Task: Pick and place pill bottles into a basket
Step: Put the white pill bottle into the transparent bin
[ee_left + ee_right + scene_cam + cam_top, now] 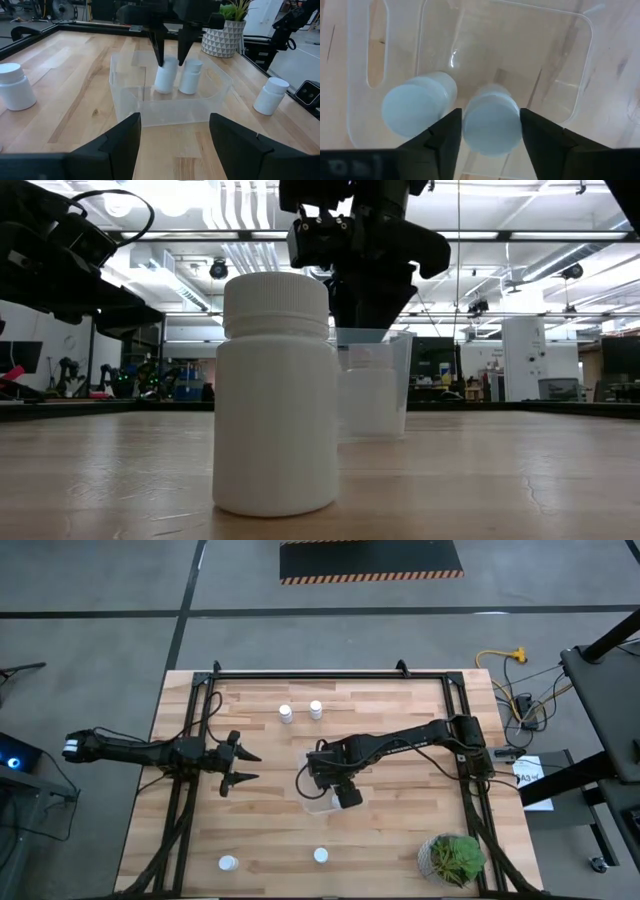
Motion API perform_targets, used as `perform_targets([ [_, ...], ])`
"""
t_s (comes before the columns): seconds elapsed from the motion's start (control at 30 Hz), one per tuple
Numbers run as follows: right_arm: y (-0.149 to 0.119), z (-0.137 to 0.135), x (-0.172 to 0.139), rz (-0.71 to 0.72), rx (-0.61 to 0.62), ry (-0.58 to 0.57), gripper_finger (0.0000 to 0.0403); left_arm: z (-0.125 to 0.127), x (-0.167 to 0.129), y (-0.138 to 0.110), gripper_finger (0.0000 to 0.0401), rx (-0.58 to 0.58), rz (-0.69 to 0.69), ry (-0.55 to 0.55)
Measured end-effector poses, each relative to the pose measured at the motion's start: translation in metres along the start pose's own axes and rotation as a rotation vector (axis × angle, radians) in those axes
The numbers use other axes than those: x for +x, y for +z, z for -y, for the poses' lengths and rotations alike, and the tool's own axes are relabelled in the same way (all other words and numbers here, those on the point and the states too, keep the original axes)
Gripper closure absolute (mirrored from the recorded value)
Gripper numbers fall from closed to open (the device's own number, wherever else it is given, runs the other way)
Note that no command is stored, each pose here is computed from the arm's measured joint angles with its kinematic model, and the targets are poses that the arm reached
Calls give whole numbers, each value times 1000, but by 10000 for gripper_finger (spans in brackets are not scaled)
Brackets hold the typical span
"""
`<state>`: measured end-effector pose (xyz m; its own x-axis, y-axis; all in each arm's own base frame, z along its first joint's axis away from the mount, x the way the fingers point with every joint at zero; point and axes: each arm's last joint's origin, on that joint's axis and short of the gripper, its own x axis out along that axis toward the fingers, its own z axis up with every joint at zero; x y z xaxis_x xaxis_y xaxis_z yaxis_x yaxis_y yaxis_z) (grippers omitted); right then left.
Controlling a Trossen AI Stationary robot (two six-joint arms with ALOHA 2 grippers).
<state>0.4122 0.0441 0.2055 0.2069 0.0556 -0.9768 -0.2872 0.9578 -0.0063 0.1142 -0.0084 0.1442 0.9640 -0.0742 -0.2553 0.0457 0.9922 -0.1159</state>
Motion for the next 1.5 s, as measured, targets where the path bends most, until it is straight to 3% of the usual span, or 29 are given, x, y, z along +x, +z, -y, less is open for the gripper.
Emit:
perform_targets([
  [0.2, 0, 0, 0, -1, -7, -1, 183, 0, 0, 0, 182, 0, 0, 0],
  [0.87, -1, 2, -17, 21, -4, -16, 179, 0, 0, 0, 182, 0, -1, 0],
  [1.5, 8, -1, -94, 234, 69, -43, 179, 0, 0, 0, 182, 0, 0, 0],
])
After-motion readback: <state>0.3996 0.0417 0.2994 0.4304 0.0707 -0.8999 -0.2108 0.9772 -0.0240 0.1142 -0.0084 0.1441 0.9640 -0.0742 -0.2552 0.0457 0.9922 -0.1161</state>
